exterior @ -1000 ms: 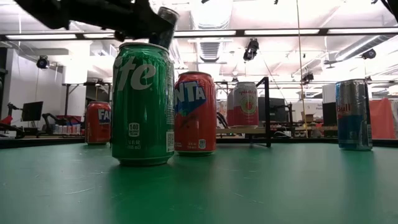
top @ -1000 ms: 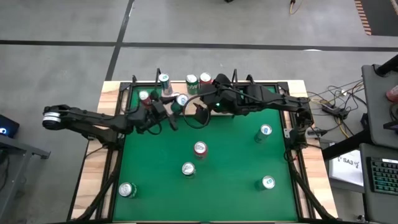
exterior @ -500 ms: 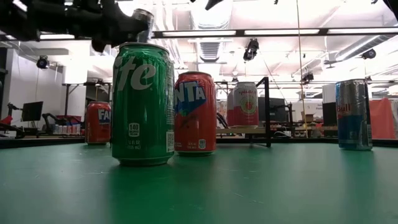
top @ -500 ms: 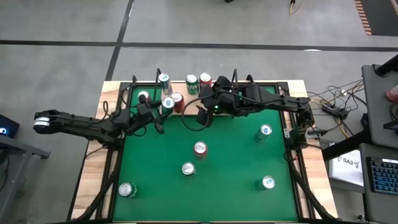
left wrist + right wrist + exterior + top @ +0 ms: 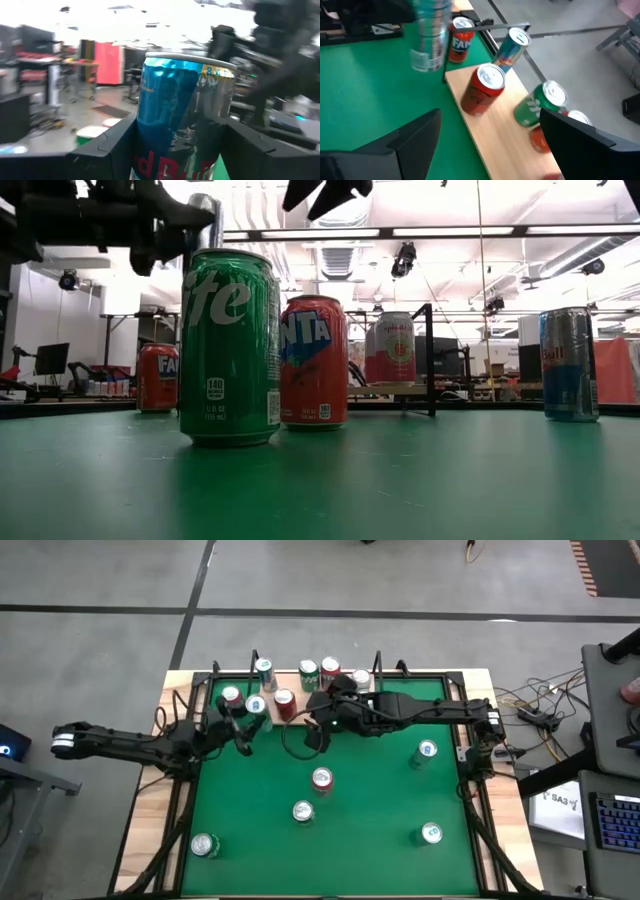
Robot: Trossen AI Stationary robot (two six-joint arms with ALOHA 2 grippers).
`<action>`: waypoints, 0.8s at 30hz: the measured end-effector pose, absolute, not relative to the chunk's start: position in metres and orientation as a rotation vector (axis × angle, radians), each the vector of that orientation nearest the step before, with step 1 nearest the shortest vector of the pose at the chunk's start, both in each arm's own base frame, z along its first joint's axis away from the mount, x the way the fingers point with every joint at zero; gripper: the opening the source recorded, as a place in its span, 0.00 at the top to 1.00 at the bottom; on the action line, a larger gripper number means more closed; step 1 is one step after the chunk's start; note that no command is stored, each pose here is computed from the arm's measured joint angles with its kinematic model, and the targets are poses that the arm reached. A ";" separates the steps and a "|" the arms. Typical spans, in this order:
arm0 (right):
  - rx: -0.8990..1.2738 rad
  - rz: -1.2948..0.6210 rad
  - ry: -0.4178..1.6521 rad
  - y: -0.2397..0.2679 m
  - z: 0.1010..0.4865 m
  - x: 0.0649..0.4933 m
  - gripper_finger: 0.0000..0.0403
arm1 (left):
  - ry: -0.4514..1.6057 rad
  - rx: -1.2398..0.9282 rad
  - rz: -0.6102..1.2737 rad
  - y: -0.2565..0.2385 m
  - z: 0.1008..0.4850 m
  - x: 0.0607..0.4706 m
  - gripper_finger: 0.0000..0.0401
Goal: Pick and place cans onto a shelf
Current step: Put the top left blue silver soda can on the shelf aligned with the other blue silver soda can
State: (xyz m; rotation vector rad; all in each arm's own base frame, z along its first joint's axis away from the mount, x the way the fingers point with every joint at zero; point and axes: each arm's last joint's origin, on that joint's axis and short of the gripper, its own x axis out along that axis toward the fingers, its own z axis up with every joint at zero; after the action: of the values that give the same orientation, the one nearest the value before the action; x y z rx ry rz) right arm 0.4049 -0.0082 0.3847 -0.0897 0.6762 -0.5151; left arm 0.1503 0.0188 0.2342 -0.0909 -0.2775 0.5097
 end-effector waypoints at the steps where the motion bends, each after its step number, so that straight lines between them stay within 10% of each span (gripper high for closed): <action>1: -0.091 -0.513 0.664 -0.008 0.381 0.407 0.19 | -0.274 -0.105 0.533 0.019 0.234 0.150 0.46; 9: -0.121 -0.285 0.572 -0.002 0.353 0.427 0.19 | -0.286 -0.007 0.159 0.009 0.234 0.153 0.46; 24: -0.031 -0.157 0.207 0.006 0.318 0.447 0.19 | -0.430 -0.061 0.174 0.010 0.253 0.147 0.45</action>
State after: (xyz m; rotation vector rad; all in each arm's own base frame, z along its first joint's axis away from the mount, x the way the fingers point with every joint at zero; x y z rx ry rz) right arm 0.4469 0.0062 0.3179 -0.0315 0.2075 -0.1568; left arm 0.1470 0.0096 0.2533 -0.0613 -0.4301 0.1741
